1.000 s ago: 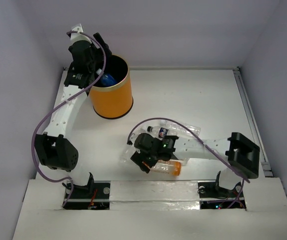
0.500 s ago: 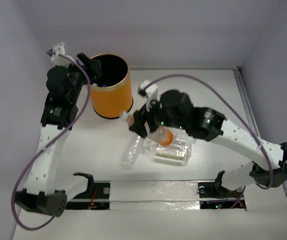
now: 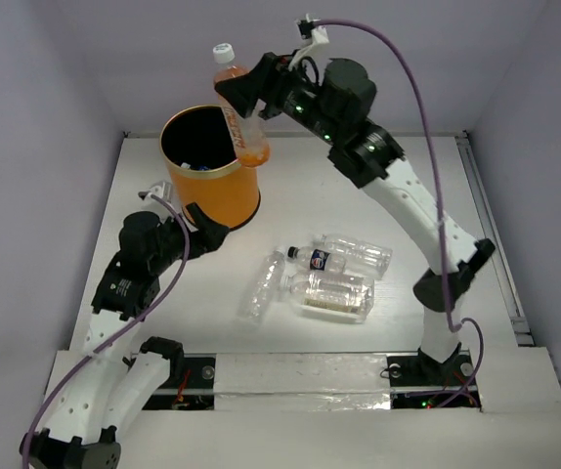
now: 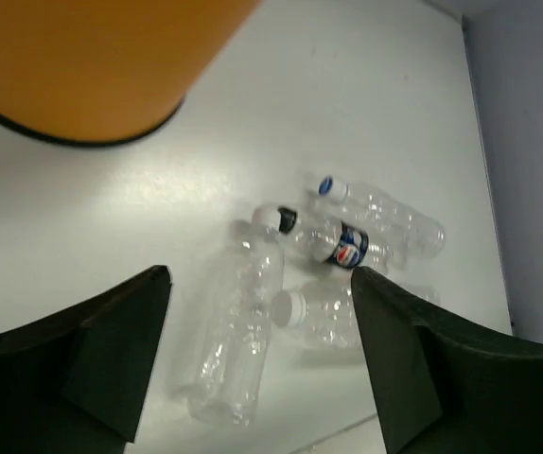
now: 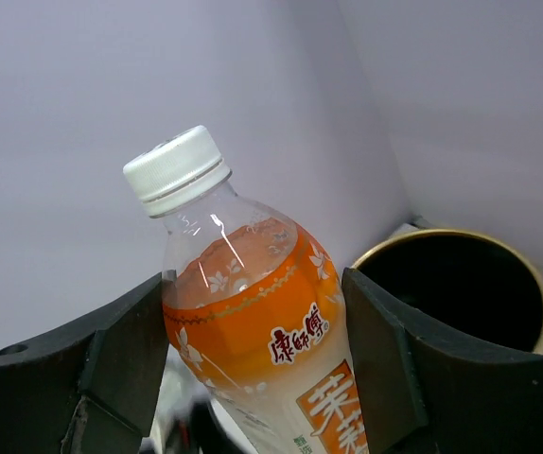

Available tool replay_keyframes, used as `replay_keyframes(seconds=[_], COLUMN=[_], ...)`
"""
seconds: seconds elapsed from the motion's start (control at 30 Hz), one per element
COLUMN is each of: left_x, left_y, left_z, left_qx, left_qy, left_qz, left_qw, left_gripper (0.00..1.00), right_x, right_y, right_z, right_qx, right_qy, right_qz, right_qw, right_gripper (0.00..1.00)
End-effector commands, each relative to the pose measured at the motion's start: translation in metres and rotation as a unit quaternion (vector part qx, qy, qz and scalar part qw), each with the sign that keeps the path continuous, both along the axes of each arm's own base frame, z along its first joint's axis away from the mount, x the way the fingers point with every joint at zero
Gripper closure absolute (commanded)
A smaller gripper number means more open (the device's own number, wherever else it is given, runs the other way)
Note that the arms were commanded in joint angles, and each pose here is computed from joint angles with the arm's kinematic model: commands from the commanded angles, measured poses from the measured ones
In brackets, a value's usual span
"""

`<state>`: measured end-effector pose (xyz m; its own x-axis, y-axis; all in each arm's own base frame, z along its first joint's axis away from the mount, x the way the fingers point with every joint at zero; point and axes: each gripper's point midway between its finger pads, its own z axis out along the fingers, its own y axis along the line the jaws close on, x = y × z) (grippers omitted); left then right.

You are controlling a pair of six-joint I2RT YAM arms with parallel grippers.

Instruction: Put the plastic bottles in the bin

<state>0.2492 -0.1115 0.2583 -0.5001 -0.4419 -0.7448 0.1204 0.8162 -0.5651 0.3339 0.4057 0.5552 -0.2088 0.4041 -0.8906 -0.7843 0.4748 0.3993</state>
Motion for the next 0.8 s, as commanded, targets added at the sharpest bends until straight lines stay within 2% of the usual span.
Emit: replay_keyframes(seconds=[0.0, 0.03, 0.07, 0.1, 0.17, 0.27, 0.37, 0.5, 0.53, 0.6, 0.77], left_x=[-0.025, -0.03, -0.033, -0.037, -0.043, -0.046, -0.042, -0.037, -0.039, -0.034, -0.027], left_y=[-0.021, -0.025, -0.026, -0.029, -0.033, -0.037, -0.036, -0.042, -0.049, -0.054, -0.068], left_z=[-0.02, -0.026, -0.035, -0.049, -0.062, -0.077, -0.093, -0.11, -0.114, -0.12, -0.135], left_qx=[-0.026, -0.027, -0.025, -0.021, -0.016, -0.007, 0.012, 0.024, 0.027, 0.037, 0.062], left_qy=[0.04, 0.05, 0.066, 0.087, 0.112, 0.131, 0.15, 0.172, 0.176, 0.183, 0.199], left_qz=[-0.054, -0.068, -0.07, -0.079, -0.093, -0.102, -0.104, -0.114, -0.127, -0.135, -0.161], left_qw=[0.997, 0.996, 0.995, 0.993, 0.989, 0.986, 0.983, 0.978, 0.976, 0.973, 0.965], left_gripper=[0.25, 0.23, 0.14, 0.06, 0.05, 0.04, 0.03, 0.03, 0.03, 0.03, 0.03], right_x=[0.018, 0.016, 0.033, 0.034, 0.038, 0.074, 0.102, 0.117, 0.117, 0.117, 0.118], right_y=[0.021, 0.018, 0.027, 0.027, 0.024, 0.037, 0.044, 0.055, 0.054, 0.051, 0.038], right_z=[0.036, 0.054, 0.044, 0.055, 0.07, 0.038, 0.003, -0.033, -0.034, -0.034, -0.035], right_qx=[0.13, 0.16, 0.17, 0.204, 0.244, 0.254, 0.244, 0.203, 0.2, 0.187, 0.153], right_qy=[0.002, -0.011, -0.004, -0.011, -0.019, 0.017, 0.051, 0.071, 0.071, 0.06, 0.058], right_qz=[0.038, 0.041, 0.037, 0.043, 0.041, 0.012, -0.022, -0.041, -0.043, -0.053, -0.064], right_qw=[0.991, 0.986, 0.985, 0.978, 0.969, 0.967, 0.968, 0.976, 0.976, 0.979, 0.984], right_gripper=[0.44, 0.44, 0.44, 0.44, 0.44, 0.44, 0.39, 0.2, 0.14, 0.08, 0.04])
